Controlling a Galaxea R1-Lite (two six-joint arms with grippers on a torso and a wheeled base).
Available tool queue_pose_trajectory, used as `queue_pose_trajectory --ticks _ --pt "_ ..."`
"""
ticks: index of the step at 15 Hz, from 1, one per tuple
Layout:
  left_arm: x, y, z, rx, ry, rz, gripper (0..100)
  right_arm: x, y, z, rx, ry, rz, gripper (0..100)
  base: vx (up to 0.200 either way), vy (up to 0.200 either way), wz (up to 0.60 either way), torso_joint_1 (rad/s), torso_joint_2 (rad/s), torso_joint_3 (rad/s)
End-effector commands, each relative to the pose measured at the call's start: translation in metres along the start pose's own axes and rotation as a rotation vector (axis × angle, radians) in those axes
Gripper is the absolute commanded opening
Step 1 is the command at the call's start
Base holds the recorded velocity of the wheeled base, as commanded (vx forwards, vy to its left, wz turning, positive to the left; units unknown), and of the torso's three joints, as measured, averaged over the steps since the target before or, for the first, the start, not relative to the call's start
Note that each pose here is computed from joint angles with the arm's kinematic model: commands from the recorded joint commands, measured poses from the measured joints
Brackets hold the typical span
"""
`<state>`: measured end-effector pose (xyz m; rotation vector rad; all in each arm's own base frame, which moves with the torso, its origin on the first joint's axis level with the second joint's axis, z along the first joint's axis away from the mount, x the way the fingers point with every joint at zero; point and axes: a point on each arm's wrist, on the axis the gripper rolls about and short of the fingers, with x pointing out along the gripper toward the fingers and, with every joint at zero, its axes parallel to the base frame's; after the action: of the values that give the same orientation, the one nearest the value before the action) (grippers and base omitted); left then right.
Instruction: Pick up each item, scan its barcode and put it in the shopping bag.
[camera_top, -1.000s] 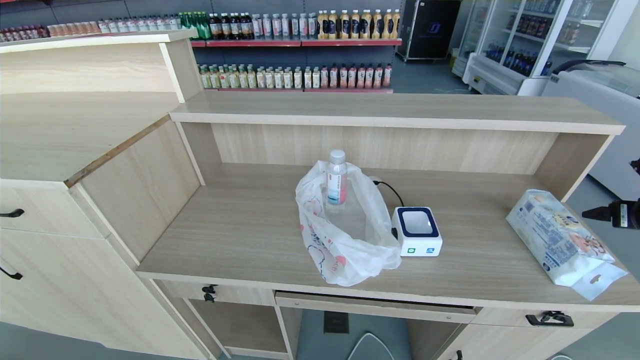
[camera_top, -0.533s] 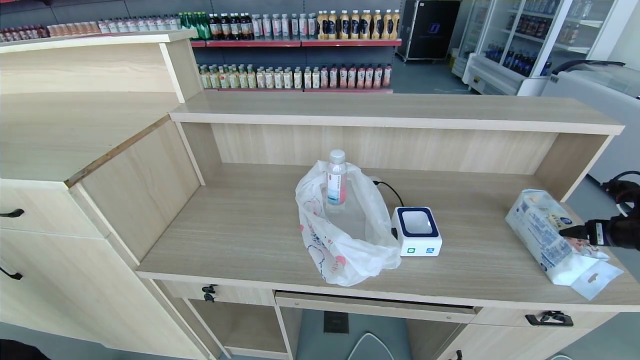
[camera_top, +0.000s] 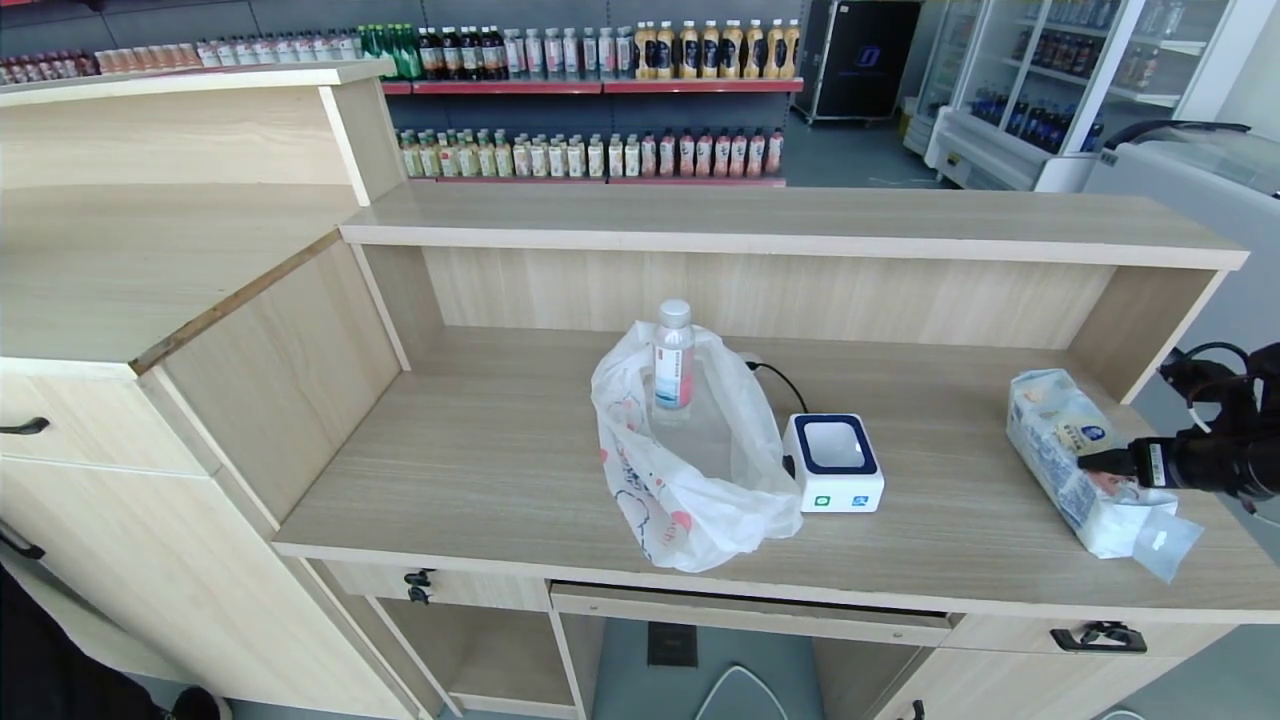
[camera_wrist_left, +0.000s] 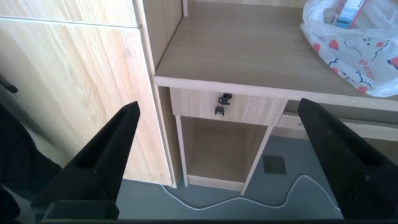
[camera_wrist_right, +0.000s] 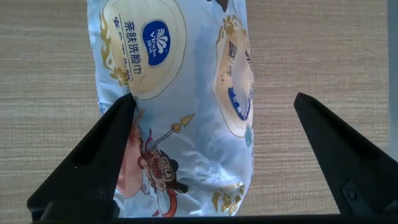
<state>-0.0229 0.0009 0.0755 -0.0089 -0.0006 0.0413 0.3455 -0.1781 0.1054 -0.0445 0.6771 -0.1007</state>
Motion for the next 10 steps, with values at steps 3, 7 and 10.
queue_pose_trajectory --ticks 3,7,10 --pt "0.000 0.000 0.000 0.000 0.000 0.000 100 -0.005 -0.013 0.003 0.002 -0.054 -0.029 100 0.000 0.000 0.00 0.000 0.00 0.000" --pt "0.000 0.000 0.000 0.000 0.000 0.000 100 -0.016 -0.027 -0.002 -0.012 -0.092 0.022 100 0.000 0.000 0.00 0.000 0.00 0.000" --pt "0.000 0.000 0.000 0.000 0.000 0.000 100 -0.020 -0.025 0.002 -0.020 -0.131 0.095 100 0.000 0.000 0.00 0.000 0.00 0.000"
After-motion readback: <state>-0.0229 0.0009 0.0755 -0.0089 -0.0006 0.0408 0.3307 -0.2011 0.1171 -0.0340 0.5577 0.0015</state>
